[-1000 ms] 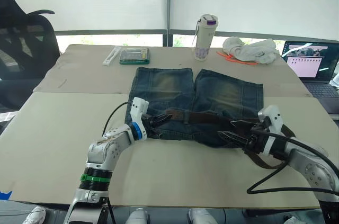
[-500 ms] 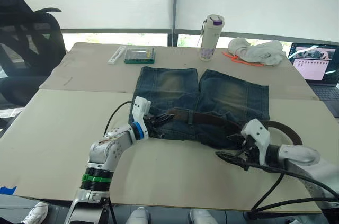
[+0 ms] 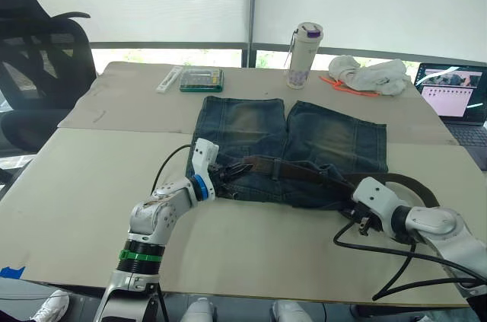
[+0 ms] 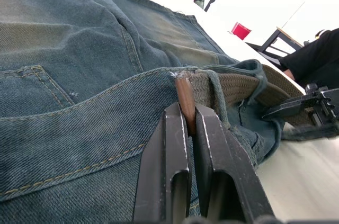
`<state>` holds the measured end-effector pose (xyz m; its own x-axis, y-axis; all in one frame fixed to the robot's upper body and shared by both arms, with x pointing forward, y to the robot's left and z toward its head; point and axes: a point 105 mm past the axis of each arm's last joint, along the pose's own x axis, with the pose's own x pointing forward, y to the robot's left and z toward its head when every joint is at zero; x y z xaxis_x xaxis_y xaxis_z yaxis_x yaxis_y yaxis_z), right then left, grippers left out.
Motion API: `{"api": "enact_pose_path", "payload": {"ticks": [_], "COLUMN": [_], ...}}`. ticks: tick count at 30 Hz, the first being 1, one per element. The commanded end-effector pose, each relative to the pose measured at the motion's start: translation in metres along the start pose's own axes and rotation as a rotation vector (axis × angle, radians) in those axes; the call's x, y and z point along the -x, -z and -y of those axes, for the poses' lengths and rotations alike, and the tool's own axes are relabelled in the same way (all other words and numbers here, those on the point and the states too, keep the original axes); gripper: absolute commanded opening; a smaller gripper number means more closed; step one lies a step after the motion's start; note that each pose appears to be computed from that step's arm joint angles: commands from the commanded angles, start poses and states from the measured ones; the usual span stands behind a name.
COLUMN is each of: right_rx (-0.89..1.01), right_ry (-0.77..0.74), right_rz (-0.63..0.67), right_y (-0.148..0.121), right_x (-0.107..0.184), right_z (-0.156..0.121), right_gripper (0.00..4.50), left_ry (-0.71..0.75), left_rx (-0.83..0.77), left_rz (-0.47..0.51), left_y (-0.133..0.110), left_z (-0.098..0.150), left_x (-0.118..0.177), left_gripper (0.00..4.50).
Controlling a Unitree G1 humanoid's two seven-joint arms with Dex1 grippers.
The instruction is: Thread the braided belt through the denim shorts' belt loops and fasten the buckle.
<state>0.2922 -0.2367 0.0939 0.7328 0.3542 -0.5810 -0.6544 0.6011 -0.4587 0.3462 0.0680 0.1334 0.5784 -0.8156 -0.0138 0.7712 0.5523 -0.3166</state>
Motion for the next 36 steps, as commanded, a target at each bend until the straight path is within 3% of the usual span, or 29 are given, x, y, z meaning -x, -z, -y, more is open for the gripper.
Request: {"api": "enact_pose_path", "payload": {"ticks": [1,2,9,16,29,36], "right_rx": [-0.014,-0.037,-0.310,-0.489,-0.685,-0.726], "right_ry": [0.062,0.067,0.151,0.235,0.486,0.576], "right_rz": [-0.109,-0.103,-0.124,-0.205,-0.365,-0.317], "right_y": [0.024,0.023,0.034,0.061,0.113,0.108], "right_x": [0.004,0.003,0.010,0.044,0.111,0.110], "right_z": [0.009,0.009,0.019,0.030,0.035,0.044], "right_gripper": [0.20,0.04,0.04,0.04,0.04,0.04], "left_ry": [0.018,0.018,0.017,0.020,0.048,0.054], "left_rx": [-0.065,-0.066,-0.068,-0.061,-0.054,-0.050], "left_rz": [0.055,0.055,0.063,0.057,0.043,0.041], "left_y": [-0.019,-0.019,-0.021,-0.017,-0.015,-0.013], "left_z": [0.007,0.007,0.008,0.009,0.013,0.015], "left_x": [-0.002,-0.002,-0.003,-0.002,-0.008,-0.009], "left_gripper": [0.00,0.00,0.00,0.00,0.00,0.00]}}
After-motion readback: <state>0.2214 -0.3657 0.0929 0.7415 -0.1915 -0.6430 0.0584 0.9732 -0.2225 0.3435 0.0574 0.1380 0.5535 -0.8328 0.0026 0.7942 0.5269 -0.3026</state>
